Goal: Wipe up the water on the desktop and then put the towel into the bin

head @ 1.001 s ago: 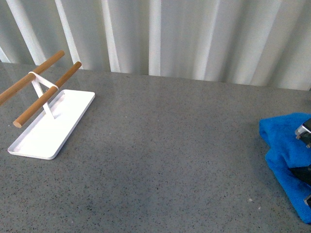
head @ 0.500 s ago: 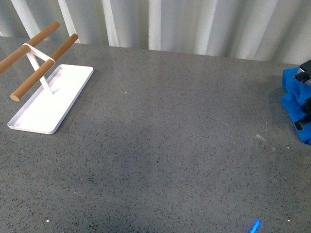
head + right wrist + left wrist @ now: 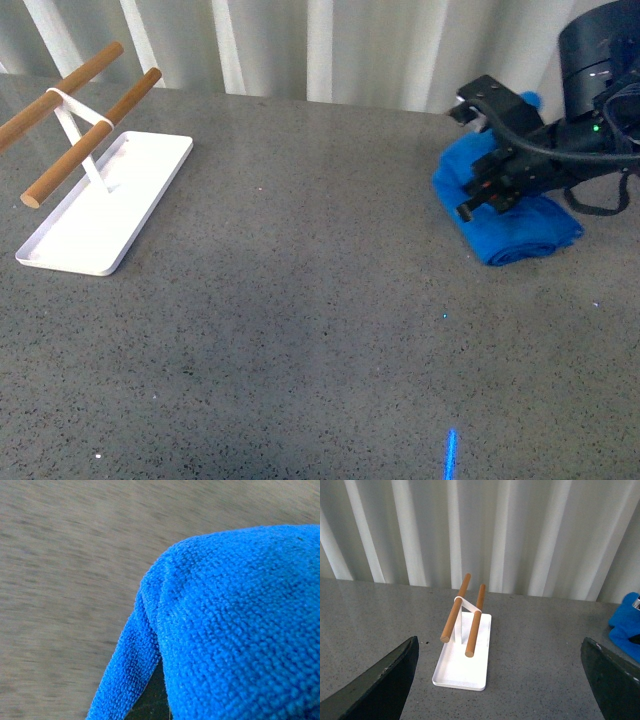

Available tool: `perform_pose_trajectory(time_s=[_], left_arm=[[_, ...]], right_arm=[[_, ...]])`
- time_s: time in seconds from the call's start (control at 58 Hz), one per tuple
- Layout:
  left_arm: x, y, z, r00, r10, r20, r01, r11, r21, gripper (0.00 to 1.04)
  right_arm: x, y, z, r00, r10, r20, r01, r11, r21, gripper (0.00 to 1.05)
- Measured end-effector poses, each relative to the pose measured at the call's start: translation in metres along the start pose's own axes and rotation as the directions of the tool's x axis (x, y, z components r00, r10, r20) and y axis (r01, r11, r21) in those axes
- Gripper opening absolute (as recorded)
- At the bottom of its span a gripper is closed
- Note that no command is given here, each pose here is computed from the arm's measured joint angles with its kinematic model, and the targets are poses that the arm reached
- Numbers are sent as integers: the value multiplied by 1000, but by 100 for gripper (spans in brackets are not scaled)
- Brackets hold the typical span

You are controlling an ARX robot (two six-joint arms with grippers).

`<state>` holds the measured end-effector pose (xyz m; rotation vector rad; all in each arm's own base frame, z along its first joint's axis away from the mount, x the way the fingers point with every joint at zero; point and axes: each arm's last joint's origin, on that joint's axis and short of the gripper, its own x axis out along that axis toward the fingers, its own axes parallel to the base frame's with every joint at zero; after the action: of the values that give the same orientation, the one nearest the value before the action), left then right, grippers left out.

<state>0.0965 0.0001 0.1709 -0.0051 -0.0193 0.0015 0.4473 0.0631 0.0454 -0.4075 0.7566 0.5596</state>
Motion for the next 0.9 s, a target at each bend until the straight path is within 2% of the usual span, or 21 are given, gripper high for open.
perform_pose_trajectory(time_s=[0.086,0.19,0.38,0.587,0.759,0.897], left_arm=[[0,0,0,1000,0,0,0,1000,0,98],[0,0,0,1000,0,0,0,1000,0,98],[0,0,0,1000,0,0,0,1000,0,98],[0,0,0,1000,0,0,0,1000,0,98],[0,0,0,1000,0,0,0,1000,0,98],[0,0,0,1000,0,0,0,1000,0,98]], right_arm=[[-13,29,2,997,75,36,-75,997,-19,4],[-38,41,-8,995,81,62,-80,997,-13,4],[-97,27,-54,996,24,87,-32,996,88,4],[-149,21,-110,997,8,82,-23,983,180,4],[-169,14,-136,998,-14,63,2,982,187,4],[-179,0,-153,997,-68,30,60,978,200,4]])
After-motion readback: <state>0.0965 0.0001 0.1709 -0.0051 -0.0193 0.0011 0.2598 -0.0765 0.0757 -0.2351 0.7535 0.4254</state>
